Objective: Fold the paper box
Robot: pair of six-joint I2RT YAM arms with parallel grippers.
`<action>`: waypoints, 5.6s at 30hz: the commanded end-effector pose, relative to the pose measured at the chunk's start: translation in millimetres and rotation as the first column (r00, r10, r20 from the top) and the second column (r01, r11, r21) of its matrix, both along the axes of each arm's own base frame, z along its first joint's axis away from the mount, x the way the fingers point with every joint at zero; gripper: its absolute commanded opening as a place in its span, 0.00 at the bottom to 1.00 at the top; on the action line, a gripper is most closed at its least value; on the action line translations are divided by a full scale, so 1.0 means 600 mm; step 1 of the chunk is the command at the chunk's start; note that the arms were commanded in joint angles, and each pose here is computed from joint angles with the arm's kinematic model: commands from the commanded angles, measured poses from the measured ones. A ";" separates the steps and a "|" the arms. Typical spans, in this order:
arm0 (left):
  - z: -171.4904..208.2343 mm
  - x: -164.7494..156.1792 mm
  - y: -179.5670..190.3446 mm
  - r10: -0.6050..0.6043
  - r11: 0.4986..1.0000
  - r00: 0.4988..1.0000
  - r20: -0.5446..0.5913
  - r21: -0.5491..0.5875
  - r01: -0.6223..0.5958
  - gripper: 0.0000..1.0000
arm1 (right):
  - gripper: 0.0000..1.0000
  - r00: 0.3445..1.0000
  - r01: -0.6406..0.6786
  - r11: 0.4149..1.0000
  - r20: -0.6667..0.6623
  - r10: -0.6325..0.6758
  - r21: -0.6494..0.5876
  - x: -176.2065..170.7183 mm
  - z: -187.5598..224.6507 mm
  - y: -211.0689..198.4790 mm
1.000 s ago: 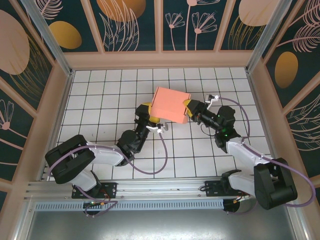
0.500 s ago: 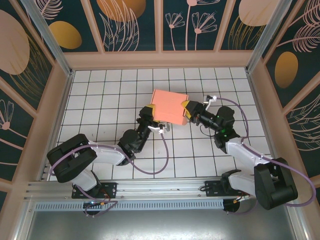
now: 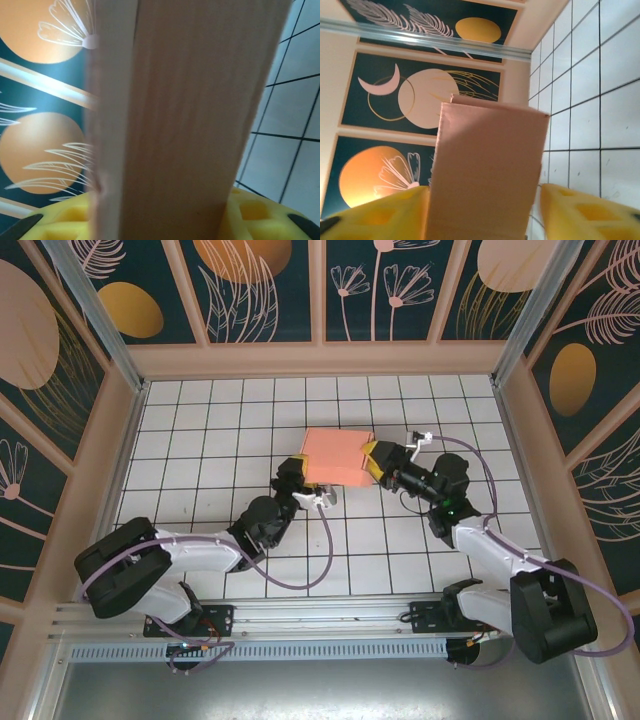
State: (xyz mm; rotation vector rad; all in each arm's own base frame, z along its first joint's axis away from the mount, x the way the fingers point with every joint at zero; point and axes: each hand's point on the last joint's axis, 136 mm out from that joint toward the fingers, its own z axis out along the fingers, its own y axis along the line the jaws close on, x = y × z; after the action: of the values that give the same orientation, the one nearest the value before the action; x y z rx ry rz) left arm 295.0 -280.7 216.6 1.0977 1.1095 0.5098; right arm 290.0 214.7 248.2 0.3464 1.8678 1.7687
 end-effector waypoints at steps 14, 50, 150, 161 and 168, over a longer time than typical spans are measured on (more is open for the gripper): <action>-0.071 0.001 0.025 0.000 0.988 0.894 -0.448 -0.139 -0.070 0.29 | 0.82 0.985 0.146 0.953 0.126 -0.116 -0.264 -0.003 -0.030 -0.053; -0.192 -0.127 0.055 0.131 0.985 0.237 -0.963 0.153 0.075 0.31 | 0.78 0.684 0.299 0.576 0.591 0.427 -0.761 -0.049 -0.024 -0.010; -0.241 -0.089 0.017 0.163 0.986 0.144 -0.976 0.158 -0.050 0.52 | 0.00 0.955 0.116 0.508 0.236 0.179 -0.854 -0.080 -0.179 0.014; -0.145 -0.050 -0.007 -0.008 0.982 0.301 -0.954 -0.065 -0.180 0.79 | 0.00 0.966 0.112 0.491 0.210 0.149 -0.864 -0.073 -0.170 0.013; -0.073 -0.061 0.013 -0.170 0.911 0.398 -0.901 -0.298 -0.286 0.89 | 0.00 0.972 0.097 0.493 0.188 0.139 -0.865 -0.074 -0.175 0.014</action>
State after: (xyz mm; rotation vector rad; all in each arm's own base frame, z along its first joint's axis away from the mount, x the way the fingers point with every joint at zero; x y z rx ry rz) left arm 251.7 -276.4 155.6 1.0860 2.1807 -0.3729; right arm 243.3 221.2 137.5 -0.3155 2.2888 0.6001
